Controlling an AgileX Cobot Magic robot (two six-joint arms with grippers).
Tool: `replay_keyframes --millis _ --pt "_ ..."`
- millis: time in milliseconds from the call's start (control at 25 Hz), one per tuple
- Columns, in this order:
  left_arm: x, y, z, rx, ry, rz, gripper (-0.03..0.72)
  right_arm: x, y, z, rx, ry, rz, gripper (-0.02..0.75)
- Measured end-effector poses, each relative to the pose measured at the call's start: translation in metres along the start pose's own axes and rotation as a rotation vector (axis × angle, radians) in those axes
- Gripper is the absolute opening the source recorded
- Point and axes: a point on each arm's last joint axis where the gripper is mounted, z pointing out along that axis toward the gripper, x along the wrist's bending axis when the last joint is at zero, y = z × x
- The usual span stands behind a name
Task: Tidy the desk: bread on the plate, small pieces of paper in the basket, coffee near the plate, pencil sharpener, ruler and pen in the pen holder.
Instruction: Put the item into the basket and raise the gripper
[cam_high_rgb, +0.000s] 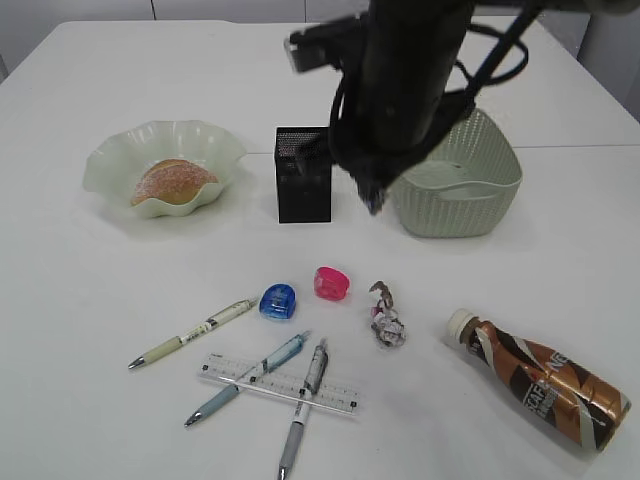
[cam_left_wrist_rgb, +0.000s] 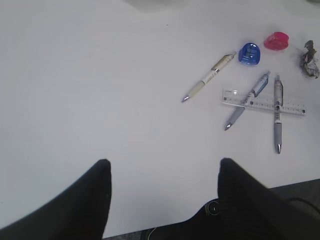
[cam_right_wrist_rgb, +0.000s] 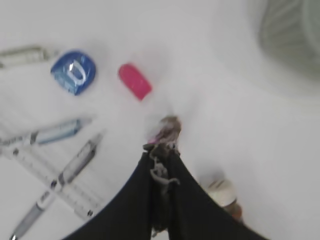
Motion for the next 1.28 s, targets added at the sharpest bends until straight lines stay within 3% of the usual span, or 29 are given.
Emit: replay_keyframes --millis 200,400,720,1000,1120,1280 --pt "0.0 0.0 0.0 0.0 0.002 0.001 0.486 -0.027 0.031 -0.031 -0.161 -0.063 0.079 0.038" --pt "0.001 0.0 0.0 -0.001 0.011 0.003 0.486 -0.069 0.048 -0.031 -0.24 -0.098 0.176 0.037" --pt "0.001 0.0 0.0 -0.002 0.016 0.005 0.486 -0.14 0.057 0.003 -0.311 -0.157 0.328 0.037" --pt "0.002 0.0 0.0 -0.002 0.018 0.006 0.479 -0.155 0.06 0.058 -0.274 -0.164 0.343 0.043" --pt "0.002 0.0 0.0 -0.002 0.018 0.006 0.479 -0.154 0.062 0.073 -0.278 -0.159 0.336 0.107" --pt "0.002 0.0 0.0 -0.002 0.018 0.006 0.479 -0.153 0.066 0.078 -0.316 -0.151 0.331 0.351"
